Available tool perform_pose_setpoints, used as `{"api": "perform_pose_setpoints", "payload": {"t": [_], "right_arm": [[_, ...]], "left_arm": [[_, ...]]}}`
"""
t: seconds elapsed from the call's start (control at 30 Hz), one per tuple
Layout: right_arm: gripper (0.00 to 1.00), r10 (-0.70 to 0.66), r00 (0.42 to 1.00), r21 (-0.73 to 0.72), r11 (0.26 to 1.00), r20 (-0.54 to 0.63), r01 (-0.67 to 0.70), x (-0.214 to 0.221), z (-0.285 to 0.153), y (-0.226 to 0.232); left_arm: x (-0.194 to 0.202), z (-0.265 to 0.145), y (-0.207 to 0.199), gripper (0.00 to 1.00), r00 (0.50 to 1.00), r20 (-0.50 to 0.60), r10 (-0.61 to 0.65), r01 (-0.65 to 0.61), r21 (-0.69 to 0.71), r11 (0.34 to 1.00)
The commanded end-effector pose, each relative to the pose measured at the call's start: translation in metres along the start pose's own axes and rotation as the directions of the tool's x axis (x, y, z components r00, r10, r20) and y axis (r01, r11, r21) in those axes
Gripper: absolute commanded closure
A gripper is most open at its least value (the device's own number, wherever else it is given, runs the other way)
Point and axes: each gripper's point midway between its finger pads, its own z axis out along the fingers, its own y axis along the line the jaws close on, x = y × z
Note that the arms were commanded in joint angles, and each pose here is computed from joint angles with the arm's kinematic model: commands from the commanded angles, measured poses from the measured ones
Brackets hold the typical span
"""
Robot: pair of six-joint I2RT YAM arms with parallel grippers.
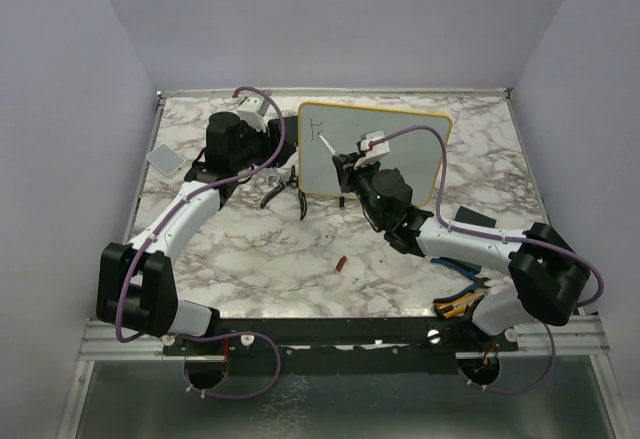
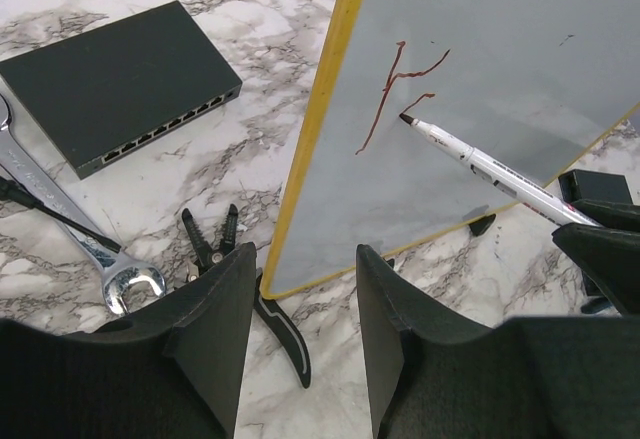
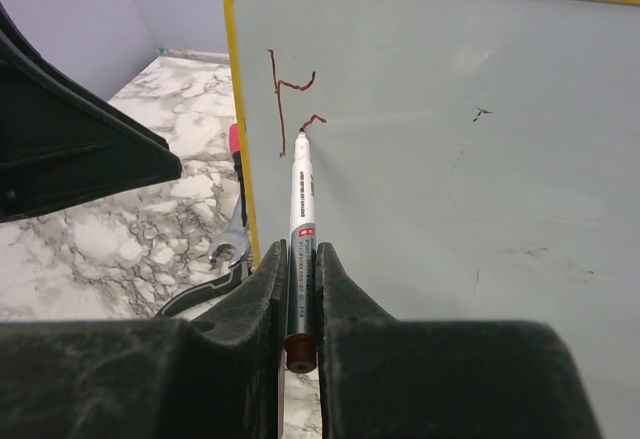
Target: Write a sentence on the whiteboard
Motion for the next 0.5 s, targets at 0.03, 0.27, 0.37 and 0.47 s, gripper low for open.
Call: {"api": "perform_pose_setpoints", "payload": {"t": [0.03, 0.27, 0.37, 0.47], "right_arm": [[1.0, 0.006, 1.0, -0.005, 1.0, -0.023, -0.006, 0.008, 0.0, 0.003], [1.0, -0.001, 0.999, 0.015, 1.0, -0.035, 0.002, 0.011, -0.005, -0.003], [1.0, -0.003, 0.999, 0.022, 1.0, -0.04, 0.003, 0.013, -0.006, -0.005], [1.0, -0.002, 0.999, 0.032, 0.999, -0.041, 0.003, 0.014, -0.008, -0.008]], "left_arm": [[-0.006, -0.006, 0.002, 0.53, 0.999, 0.027, 0.018, -0.018, -0.018, 1.0], [-0.009, -0.008, 0.004, 0.53, 0.999, 0.035, 0.02, -0.02, -0.024, 1.0], [-0.009, -0.008, 0.004, 0.53, 0.999, 0.037, 0.019, -0.018, -0.026, 0.999], [-0.009, -0.008, 0.004, 0.53, 0.999, 0.037, 0.018, -0.017, -0.027, 0.999]]}}
